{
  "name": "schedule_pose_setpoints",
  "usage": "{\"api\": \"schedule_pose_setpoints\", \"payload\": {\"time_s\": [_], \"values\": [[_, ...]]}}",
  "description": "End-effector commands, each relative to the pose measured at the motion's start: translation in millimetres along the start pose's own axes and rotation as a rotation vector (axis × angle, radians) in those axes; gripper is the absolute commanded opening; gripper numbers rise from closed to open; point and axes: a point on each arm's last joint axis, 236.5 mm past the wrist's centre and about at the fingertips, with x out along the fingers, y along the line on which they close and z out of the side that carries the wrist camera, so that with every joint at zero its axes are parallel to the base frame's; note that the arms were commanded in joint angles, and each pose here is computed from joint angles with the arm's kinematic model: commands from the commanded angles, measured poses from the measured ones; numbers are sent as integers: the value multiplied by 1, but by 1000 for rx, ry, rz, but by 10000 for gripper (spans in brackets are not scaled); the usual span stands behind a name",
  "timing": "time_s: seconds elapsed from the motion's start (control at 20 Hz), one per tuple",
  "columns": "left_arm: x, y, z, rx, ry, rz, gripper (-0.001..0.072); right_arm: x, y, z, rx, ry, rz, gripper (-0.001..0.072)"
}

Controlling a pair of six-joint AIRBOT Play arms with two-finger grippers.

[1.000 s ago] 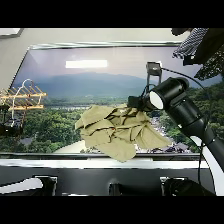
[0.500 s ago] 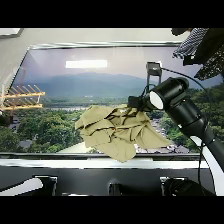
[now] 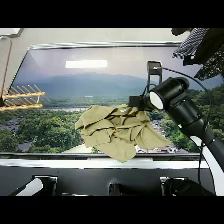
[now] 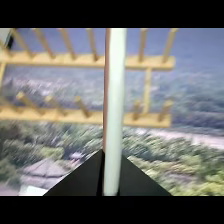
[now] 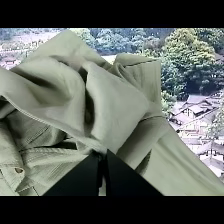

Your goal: Fold the clothes and pants, and hang the long-sleeved shirts on hangers.

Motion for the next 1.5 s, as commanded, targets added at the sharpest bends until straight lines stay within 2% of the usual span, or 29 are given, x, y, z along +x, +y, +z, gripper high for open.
{"api": "schedule_pose_setpoints", "payload": {"time_s": [0.0, 0.15, 0.25, 0.45, 0.65, 0.9, 1.05, 1.2, 1.45], "values": [[-24, -81, 24, 136, -41, -146, 30, 0, -1, 0, 0, -2, -6, 41], [-51, -180, -19, 385, 55, -387, 30, 0, -5, 3, 5, -14, -23, 41], [-71, -223, -54, 492, 91, -496, 30, 0, -10, 7, 15, -31, -42, 41], [-115, -271, -106, 625, 104, -634, 31, 0, -14, 7, 15, -32, -58, 41], [-152, -286, -149, 718, 127, -723, 31, 0, -15, 9, 36, -38, -64, 41], [-180, -283, -156, 726, 53, -724, 32, -1, -18, 11, 47, -50, -76, 41], [-196, -279, -173, 752, 94, -752, 31, -1, -21, 14, 73, -61, -86, 41], [-203, -278, -166, 710, 53, -730, 32, 1, -21, 14, 71, -59, -92, 41], [-195, -294, -185, 655, 88, -805, 31, 2, -22, 14, 69, -58, -98, 41]]}}
